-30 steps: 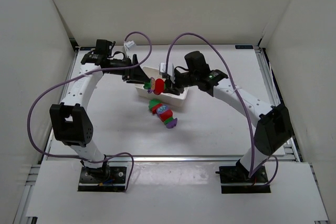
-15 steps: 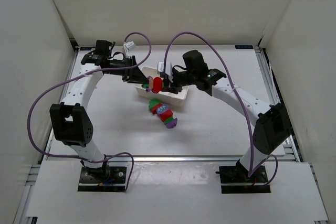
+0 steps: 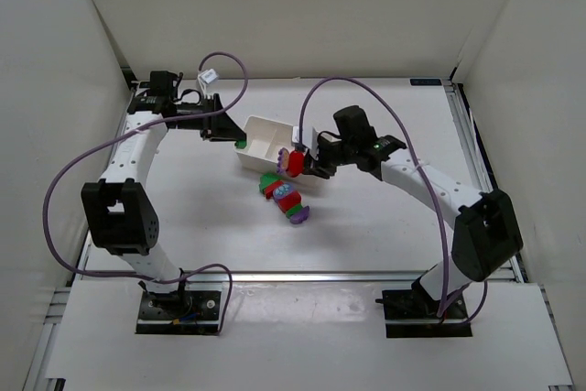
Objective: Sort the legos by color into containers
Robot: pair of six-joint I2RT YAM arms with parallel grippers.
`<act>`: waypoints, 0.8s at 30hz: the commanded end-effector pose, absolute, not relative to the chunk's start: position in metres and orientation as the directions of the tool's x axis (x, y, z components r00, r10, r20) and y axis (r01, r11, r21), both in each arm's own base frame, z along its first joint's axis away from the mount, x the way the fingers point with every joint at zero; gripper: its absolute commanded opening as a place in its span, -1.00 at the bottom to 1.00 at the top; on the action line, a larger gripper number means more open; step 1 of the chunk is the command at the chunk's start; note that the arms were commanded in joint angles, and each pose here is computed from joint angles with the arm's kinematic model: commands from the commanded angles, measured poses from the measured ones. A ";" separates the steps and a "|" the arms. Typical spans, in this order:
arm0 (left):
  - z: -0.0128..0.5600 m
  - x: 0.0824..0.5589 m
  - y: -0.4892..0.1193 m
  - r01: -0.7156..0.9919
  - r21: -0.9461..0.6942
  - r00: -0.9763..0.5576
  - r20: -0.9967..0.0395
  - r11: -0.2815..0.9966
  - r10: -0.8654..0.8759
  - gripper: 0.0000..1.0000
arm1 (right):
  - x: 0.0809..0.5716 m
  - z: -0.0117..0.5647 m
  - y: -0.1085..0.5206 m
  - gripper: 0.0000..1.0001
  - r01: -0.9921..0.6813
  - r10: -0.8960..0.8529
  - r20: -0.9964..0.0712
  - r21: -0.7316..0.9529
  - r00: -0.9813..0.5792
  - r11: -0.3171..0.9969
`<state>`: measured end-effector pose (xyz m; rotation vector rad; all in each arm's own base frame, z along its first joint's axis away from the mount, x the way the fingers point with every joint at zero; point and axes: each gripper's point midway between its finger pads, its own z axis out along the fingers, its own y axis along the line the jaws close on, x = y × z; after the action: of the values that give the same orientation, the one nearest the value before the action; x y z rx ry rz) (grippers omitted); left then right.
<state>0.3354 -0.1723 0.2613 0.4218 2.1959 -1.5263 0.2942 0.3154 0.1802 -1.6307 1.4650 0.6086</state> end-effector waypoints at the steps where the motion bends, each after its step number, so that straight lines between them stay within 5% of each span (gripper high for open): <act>1: 0.285 0.334 -0.172 0.552 -0.780 -0.816 -0.577 0.294 0.001 -0.75 | 0.293 0.193 0.303 -1.00 -0.952 -0.558 -0.799 -0.302 0.224 0.052; 7: 0.263 0.352 -0.167 0.539 -0.720 -0.804 -0.594 0.436 0.014 -0.75 | 0.297 0.192 0.292 -1.00 -0.952 -0.579 -0.791 -0.294 0.195 0.081; 13: 0.218 0.407 -0.165 0.466 -0.461 -0.755 -0.653 0.755 0.067 -0.75 | 0.296 0.193 0.272 -1.00 -0.952 -0.599 -0.791 -0.264 0.124 0.152; 24: 0.159 0.476 -0.174 0.395 -0.246 -0.732 -0.667 0.885 0.141 -0.66 | 0.296 0.200 0.255 -1.00 -0.941 -0.606 -0.794 -0.246 0.057 0.232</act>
<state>0.4453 -0.1873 0.1459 0.4273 2.4456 -0.6325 0.2948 0.2603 0.1882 -1.5093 1.6415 0.5025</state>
